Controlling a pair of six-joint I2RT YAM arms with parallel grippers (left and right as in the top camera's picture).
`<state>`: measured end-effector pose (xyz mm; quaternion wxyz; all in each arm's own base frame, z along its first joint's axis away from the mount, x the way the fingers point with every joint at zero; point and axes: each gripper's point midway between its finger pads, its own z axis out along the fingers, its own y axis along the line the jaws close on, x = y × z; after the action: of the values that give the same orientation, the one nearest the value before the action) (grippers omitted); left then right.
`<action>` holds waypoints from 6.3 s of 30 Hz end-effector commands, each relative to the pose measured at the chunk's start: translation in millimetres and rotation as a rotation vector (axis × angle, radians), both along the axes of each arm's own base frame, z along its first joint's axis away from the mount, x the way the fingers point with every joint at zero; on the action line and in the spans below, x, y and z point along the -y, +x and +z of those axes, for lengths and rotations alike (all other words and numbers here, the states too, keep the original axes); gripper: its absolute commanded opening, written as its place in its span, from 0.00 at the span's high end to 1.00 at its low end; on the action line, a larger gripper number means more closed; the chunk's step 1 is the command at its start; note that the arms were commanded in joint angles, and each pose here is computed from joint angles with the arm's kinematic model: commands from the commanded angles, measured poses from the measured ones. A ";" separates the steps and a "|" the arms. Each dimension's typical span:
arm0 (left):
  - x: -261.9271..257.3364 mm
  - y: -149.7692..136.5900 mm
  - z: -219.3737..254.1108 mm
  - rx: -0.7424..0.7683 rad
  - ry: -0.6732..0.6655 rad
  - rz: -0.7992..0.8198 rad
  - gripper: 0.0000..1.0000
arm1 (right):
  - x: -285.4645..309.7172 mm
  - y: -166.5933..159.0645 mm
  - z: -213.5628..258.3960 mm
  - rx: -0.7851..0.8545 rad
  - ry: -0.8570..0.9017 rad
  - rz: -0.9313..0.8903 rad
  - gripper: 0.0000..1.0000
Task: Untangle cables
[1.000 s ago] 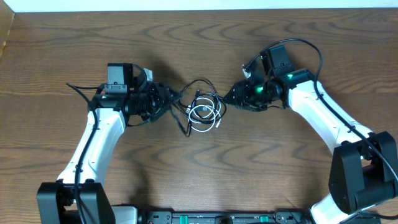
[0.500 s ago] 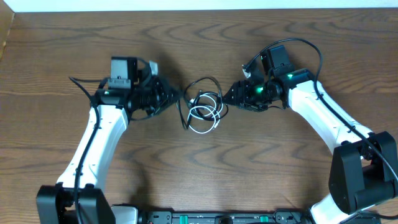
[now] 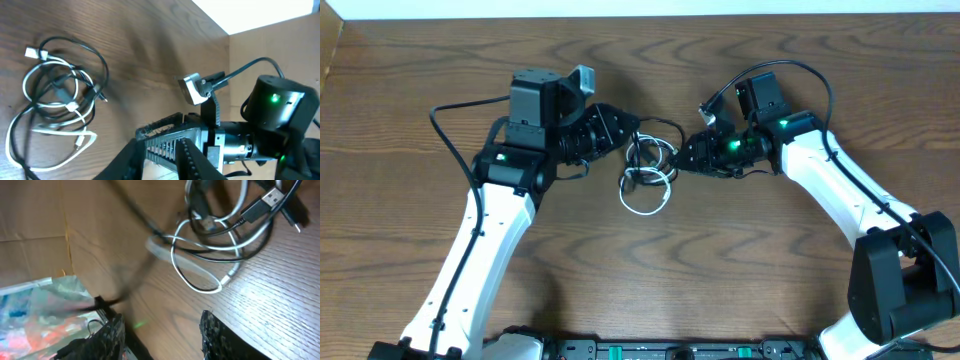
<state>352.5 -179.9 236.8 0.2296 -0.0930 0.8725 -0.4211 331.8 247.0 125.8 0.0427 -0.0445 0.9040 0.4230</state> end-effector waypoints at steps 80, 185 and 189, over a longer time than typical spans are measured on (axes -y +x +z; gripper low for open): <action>-182.0 47.9 -177.1 -0.346 0.572 0.475 0.93 | -10.0 -0.2 8.7 0.029 0.003 0.006 0.32; -113.8 -15.7 8.5 -0.126 0.062 0.464 0.77 | 39.4 25.0 227.7 0.699 0.178 -0.309 0.99; -113.8 -19.1 4.1 -0.122 0.094 0.436 0.67 | 35.1 14.4 267.1 0.780 0.293 -0.295 0.99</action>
<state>334.0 -72.2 241.4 0.2493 -0.3139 0.8522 -0.3363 357.3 214.1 362.3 0.4371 -0.0678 0.7754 0.4507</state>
